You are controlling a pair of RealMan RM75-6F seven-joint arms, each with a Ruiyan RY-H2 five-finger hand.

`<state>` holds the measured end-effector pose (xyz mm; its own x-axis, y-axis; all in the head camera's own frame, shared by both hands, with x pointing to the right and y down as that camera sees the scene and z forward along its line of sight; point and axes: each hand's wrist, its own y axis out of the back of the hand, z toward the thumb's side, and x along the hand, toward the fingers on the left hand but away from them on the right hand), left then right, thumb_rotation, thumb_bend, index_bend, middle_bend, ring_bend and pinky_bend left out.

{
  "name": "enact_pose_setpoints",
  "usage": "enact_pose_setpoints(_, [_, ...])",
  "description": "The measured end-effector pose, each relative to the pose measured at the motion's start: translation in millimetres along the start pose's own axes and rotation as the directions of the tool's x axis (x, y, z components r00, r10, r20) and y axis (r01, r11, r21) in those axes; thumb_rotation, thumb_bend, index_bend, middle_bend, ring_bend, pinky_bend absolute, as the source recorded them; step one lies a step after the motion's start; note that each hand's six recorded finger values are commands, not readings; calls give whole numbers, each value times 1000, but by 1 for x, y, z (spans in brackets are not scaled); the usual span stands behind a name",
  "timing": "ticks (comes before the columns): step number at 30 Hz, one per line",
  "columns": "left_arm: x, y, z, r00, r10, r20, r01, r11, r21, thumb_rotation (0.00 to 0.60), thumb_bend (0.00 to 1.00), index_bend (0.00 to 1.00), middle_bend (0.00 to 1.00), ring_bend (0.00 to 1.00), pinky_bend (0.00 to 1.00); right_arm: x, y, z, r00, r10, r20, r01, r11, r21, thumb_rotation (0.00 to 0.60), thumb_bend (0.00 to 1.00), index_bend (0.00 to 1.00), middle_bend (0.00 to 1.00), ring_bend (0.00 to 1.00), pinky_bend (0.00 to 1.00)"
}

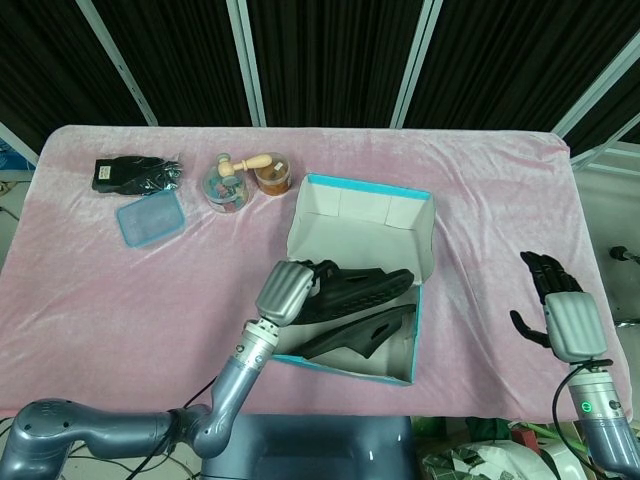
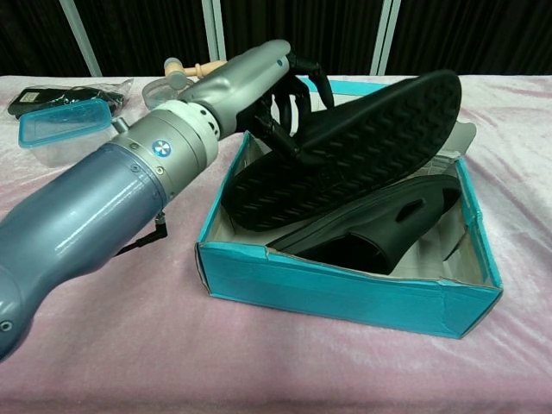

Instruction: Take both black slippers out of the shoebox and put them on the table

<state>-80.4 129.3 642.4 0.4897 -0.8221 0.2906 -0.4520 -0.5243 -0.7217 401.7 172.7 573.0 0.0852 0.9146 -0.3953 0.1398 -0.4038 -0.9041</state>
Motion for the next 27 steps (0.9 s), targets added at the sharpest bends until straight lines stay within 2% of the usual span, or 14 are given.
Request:
enact_pose_setpoints(5, [-5,22,1,998,62,12,-60,991,-119,600,207,467,584,528,630,-1,0,-1,1000,-2,2,2,1000,-1,600,248,48,93,90,255])
enact_pose_setpoints(8, [-10,43,4,992,125,29,-119,981,-150,600,207,458,575,524,630,-1,0,-2,1000,-1,4,1,1000,-1,600,248,48,93,90,255])
enact_pose_setpoints(14, [-26,86,13,980,194,35,-184,965,-187,600,207,446,568,513,627,-3,-1,-4,1000,1,5,-1,1000,-4,600,248,47,93,90,255])
enact_pose_setpoints(17, [-35,109,3,973,229,12,-226,969,-102,600,205,444,565,510,614,-3,0,-4,1000,-5,2,5,1000,-6,600,248,48,93,90,255])
enact_pose_setpoints(21, [-49,131,-29,968,245,-54,-238,965,107,600,205,442,560,508,599,-3,1,-5,1000,-7,-1,7,1000,-17,600,248,47,93,90,255])
enact_pose_setpoints(25, [-71,142,-79,960,220,-176,-152,931,331,600,205,441,556,508,590,-3,3,-4,1000,-12,-14,11,1000,-28,600,248,48,93,89,255])
enact_pose_setpoints(27, [-77,141,-98,951,211,-225,-114,918,379,600,203,441,552,506,589,-3,4,-2,1000,-13,-21,13,999,-35,600,248,48,93,90,255])
